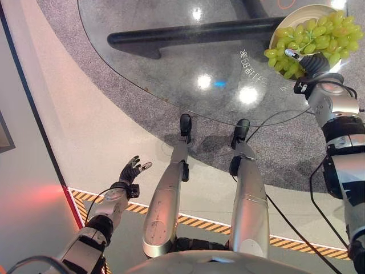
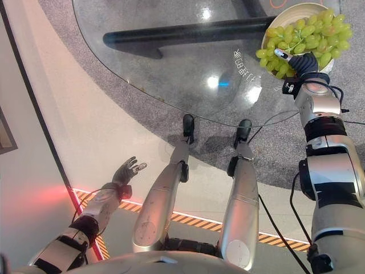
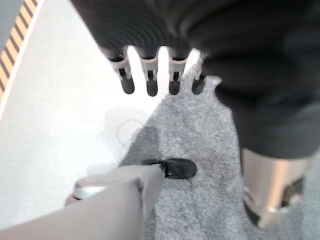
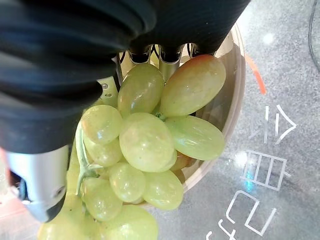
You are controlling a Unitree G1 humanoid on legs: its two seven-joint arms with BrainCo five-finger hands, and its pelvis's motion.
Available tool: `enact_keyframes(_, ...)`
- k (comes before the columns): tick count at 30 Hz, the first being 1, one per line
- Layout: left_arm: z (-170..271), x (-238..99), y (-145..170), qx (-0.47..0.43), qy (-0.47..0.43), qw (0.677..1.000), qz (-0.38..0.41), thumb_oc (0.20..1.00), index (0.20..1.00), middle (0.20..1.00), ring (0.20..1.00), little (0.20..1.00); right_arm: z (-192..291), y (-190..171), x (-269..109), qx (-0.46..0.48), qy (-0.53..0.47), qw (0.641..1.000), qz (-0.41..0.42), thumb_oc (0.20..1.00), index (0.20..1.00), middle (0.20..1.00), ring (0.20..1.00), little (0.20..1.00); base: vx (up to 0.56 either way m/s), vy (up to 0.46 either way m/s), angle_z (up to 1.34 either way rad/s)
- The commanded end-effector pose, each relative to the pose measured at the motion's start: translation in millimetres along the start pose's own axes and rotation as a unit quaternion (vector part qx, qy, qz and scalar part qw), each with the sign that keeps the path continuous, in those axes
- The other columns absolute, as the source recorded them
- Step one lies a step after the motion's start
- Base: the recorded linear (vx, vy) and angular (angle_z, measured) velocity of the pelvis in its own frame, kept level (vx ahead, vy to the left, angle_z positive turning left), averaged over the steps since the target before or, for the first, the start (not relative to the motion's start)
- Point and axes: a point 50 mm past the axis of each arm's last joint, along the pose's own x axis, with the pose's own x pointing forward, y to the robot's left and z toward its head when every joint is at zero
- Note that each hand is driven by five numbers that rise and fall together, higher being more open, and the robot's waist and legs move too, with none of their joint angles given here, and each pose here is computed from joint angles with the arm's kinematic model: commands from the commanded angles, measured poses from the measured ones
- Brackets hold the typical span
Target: Pick up fruits into the plate
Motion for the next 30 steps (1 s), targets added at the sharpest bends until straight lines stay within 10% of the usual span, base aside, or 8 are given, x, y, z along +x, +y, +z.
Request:
enact_keyframes(1, -16.9, -4.0, 3.2, -0.001, 0.036, 0.999, -0.001, 1.000, 1.000, 1.000, 1.000, 1.000, -34.1, -18.4, -6.9, -0.016, 0.037, 0.999, -0.016, 1.000, 1.000, 1.000, 1.000, 1.000, 0.00, 0.000, 0.00)
enact_keyframes(30, -49.8, -15.2, 41.4, -0.019, 0.120, 0.991, 0.048, 1.000, 1.000, 1.000, 1.000, 1.000, -182.4, -21.2, -81.9, 0.027, 0.159, 0.987, -0.014, 1.000, 1.000, 1.000, 1.000, 1.000, 0.03, 0.010, 0.02)
